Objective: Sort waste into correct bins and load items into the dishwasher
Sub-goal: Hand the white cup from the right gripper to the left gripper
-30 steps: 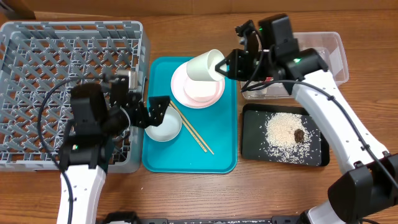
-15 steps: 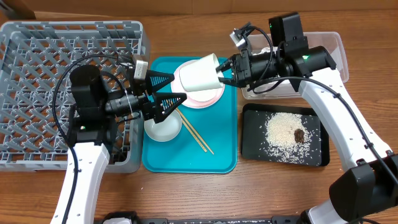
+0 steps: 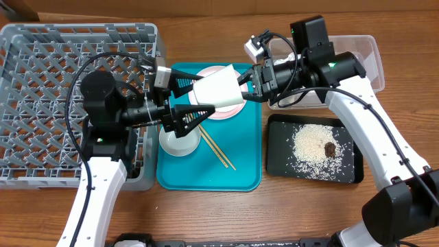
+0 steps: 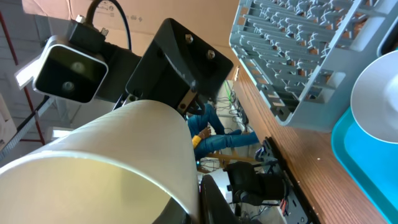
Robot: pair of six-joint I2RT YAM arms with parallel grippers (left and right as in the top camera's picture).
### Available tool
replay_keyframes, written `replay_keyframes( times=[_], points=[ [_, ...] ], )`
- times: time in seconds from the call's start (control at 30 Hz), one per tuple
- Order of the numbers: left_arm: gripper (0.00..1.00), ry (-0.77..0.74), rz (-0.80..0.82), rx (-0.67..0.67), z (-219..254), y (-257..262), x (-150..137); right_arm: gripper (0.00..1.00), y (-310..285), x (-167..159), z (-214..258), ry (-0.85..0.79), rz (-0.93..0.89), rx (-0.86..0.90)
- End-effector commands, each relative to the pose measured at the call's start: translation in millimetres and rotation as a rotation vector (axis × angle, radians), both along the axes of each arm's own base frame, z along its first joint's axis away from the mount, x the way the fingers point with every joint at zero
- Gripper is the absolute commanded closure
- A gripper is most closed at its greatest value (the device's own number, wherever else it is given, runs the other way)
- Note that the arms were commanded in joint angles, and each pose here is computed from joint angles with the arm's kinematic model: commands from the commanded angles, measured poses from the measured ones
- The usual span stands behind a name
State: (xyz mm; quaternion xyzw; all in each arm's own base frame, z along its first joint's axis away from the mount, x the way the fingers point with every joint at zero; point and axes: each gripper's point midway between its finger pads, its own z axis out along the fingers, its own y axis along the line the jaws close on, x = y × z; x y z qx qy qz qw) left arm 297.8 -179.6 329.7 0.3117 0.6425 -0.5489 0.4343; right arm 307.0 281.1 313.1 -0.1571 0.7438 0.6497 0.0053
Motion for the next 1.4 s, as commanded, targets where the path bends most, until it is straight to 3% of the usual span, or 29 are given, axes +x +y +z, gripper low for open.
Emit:
replay_keyframes(
  times=[0.0, 0.47, 0.8, 1.2, 1.37],
  points=[
    [0.00, -0.005, -0.037, -0.009, 8, -7, -5, 0.96, 1, -5, 8, -0.001, 0.022, 0.026],
    [0.00, -0.030, -0.014, -0.021, 16, -7, -1, 0.96, 7, -12, 7, 0.006, 0.044, 0.024],
    [0.05, -0.029, -0.018, -0.021, 16, -8, -2, 0.96, 8, -13, 7, 0.010, 0.047, 0.023],
    [0.24, -0.030, 0.011, -0.021, 16, -7, 3, 0.96, 8, -14, 9, 0.012, 0.053, 0.031],
    [0.39, -0.007, 0.050, -0.016, 12, -5, 10, 0.95, 8, -12, 7, 0.008, 0.045, 0.022]
  ],
)
